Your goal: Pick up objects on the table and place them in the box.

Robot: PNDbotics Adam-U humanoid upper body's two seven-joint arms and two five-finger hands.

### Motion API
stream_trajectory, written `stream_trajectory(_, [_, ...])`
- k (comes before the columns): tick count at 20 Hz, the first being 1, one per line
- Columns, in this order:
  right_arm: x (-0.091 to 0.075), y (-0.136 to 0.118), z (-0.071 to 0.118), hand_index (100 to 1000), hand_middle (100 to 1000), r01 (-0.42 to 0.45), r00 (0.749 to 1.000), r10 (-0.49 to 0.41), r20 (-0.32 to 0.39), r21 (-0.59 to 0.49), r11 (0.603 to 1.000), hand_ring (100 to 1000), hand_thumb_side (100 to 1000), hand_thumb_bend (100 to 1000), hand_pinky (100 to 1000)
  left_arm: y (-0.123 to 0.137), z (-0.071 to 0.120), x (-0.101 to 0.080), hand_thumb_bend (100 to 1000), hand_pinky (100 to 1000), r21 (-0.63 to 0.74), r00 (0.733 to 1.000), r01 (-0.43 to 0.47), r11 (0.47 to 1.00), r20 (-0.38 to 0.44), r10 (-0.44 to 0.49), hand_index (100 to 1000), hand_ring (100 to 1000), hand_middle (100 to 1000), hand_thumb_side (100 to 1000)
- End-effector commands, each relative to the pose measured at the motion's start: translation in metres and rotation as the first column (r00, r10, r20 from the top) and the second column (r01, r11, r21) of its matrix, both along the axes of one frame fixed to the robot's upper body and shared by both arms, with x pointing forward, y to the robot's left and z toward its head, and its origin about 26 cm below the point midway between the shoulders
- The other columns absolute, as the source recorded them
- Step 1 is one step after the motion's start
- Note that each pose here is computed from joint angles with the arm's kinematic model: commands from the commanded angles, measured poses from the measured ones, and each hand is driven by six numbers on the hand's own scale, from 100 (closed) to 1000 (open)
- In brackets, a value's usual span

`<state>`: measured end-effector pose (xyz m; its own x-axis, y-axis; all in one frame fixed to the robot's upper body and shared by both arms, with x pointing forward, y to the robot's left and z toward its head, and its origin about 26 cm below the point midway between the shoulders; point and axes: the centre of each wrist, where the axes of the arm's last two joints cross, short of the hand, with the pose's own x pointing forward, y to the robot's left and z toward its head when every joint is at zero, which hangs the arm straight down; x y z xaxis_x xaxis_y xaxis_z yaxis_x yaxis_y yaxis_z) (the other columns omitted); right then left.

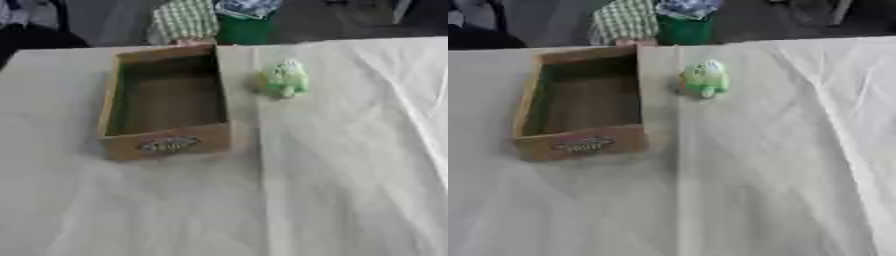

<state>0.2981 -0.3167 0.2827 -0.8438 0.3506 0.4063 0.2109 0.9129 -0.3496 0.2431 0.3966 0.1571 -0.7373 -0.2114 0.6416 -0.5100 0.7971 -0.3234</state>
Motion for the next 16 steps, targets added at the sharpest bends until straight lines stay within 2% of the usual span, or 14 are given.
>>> stream_trajectory(1, [-0.005, 0.0, 0.01, 855, 728, -0.002, 0.999, 0.002, 0.032, -0.009, 1.0, 751, 761, 100, 860, 0.003, 0.012, -0.002, 100, 728, 0.037, 1.0, -0.005, 0.999, 0.025, 0.004, 694, 542, 518, 574])
stream_trajectory(8, [-0.005, 0.0, 0.014, 858, 730, 0.014, 1.0, -0.013, 0.023, -0.03, 0.999, 752, 761, 100, 859, 0.003, 0.013, -0.002, 100, 728, 0.04, 1.0, -0.005, 0.999, 0.024, 0.004, 694, 541, 518, 573])
stream_trajectory(13, [-0.007, 0.002, 0.031, 865, 738, 0.061, 0.998, -0.059, 0.019, -0.133, 0.989, 756, 745, 100, 853, 0.003, 0.012, -0.002, 100, 729, 0.042, 1.0, -0.002, 0.999, 0.021, 0.001, 694, 541, 518, 572])
stream_trajectory(16, [-0.009, 0.005, 0.044, 871, 751, 0.099, 0.995, -0.098, 0.014, -0.212, 0.972, 764, 765, 100, 851, 0.003, 0.012, -0.002, 100, 730, 0.041, 1.0, 0.003, 0.999, 0.02, -0.004, 694, 541, 518, 571])
